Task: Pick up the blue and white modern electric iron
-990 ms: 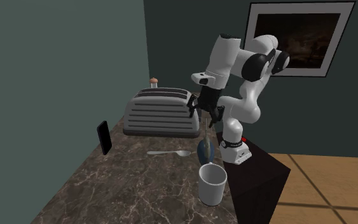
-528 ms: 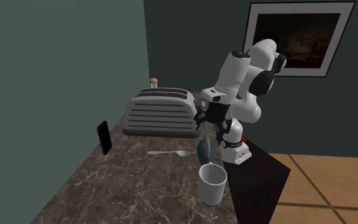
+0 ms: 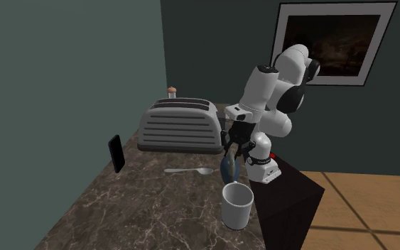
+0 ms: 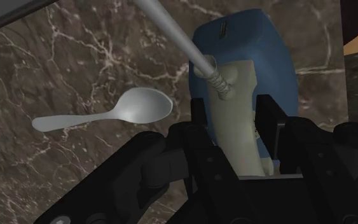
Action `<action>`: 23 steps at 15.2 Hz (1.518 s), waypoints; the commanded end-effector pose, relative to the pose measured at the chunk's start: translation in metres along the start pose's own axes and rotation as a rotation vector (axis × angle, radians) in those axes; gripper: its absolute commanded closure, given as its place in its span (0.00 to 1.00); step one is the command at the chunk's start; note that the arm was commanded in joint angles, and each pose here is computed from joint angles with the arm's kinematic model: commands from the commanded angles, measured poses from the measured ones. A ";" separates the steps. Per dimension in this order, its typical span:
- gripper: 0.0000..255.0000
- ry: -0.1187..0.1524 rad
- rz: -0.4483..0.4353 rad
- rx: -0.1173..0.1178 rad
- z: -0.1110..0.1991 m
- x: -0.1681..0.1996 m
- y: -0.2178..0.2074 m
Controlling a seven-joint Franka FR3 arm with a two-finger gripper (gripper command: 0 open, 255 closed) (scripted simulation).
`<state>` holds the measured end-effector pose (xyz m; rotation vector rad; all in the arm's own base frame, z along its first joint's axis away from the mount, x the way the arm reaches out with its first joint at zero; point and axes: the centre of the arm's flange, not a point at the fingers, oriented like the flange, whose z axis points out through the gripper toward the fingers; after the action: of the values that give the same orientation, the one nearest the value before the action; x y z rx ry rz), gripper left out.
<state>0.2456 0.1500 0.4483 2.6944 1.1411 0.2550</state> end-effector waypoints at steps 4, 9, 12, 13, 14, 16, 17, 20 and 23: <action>1.00 0.000 0.000 0.000 0.000 0.000 0.000; 1.00 0.000 0.000 0.000 -0.005 0.001 0.001; 1.00 0.000 0.000 0.000 -0.020 0.002 0.005; 1.00 0.000 0.000 0.000 -0.025 0.002 0.007; 1.00 0.000 0.000 0.000 -0.030 0.003 0.008; 1.00 0.000 0.000 0.000 -0.040 0.003 0.011; 1.00 0.000 0.000 0.000 -0.045 0.004 0.012; 1.00 0.000 0.000 0.000 -0.061 0.005 0.016; 1.00 0.000 0.000 0.000 -0.076 0.006 0.020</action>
<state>0.2465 0.1501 0.5217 2.6946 1.1410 0.2544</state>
